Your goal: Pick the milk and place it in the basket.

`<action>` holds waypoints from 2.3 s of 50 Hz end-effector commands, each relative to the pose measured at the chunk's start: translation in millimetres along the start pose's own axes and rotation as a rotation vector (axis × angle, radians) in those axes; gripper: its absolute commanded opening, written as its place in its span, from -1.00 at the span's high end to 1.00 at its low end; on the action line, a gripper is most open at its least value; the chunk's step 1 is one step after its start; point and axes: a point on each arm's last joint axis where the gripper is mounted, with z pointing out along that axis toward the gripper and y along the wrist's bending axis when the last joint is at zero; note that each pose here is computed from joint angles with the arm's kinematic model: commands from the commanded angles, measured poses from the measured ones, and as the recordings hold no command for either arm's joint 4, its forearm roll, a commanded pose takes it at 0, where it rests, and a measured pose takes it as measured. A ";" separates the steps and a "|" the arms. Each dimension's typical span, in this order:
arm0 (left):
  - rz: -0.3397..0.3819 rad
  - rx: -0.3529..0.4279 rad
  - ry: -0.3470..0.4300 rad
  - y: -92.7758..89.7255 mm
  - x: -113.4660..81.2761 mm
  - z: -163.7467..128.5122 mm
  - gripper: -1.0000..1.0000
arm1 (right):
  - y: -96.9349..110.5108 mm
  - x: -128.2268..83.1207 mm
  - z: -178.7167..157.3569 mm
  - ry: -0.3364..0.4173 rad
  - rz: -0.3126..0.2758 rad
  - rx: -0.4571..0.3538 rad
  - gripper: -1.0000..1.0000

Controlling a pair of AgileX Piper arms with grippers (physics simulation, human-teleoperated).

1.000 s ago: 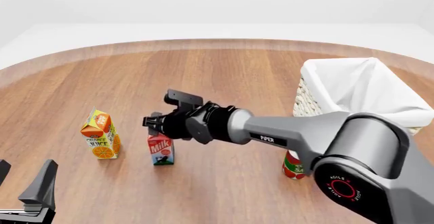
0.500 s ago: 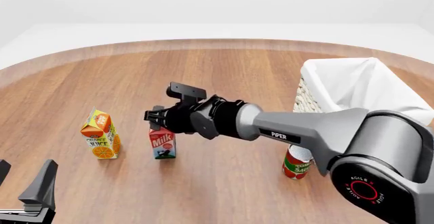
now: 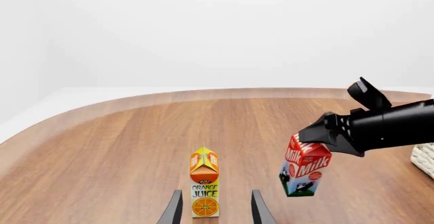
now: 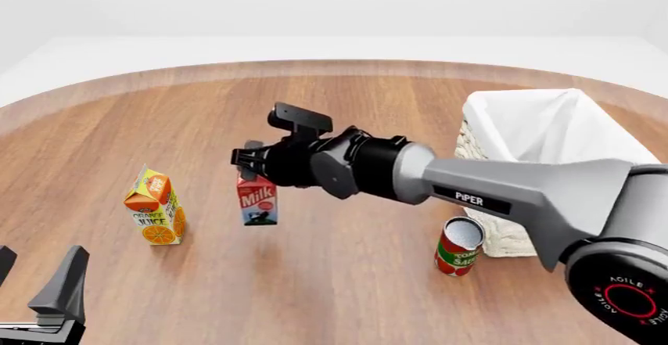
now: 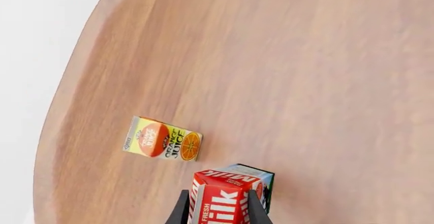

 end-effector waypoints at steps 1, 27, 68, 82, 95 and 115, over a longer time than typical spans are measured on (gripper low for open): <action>0.000 0.000 0.000 0.0 0.0 0.0 -1.00 | 7.0 -23.2 -31.3 -0.069 0.012 -0.037 1.00; 0.000 0.000 0.000 0.0 0.0 0.0 -1.00 | -6.5 -54.1 -78.8 -0.164 -0.008 -0.029 1.00; 0.000 0.000 0.000 0.0 0.0 0.0 -1.00 | -34.0 -78.9 -136.5 -0.276 0.011 0.010 1.00; 0.000 0.000 0.000 0.0 0.0 0.0 -1.00 | -42.4 -86.0 -153.7 -0.312 0.021 0.025 1.00; 0.000 0.000 0.000 0.0 0.0 0.0 -1.00 | -52.8 -96.6 -171.8 -0.359 0.036 0.047 1.00; 0.000 0.000 0.000 0.0 0.0 0.0 -1.00 | -64.8 -107.5 -198.2 -0.420 0.048 0.076 1.00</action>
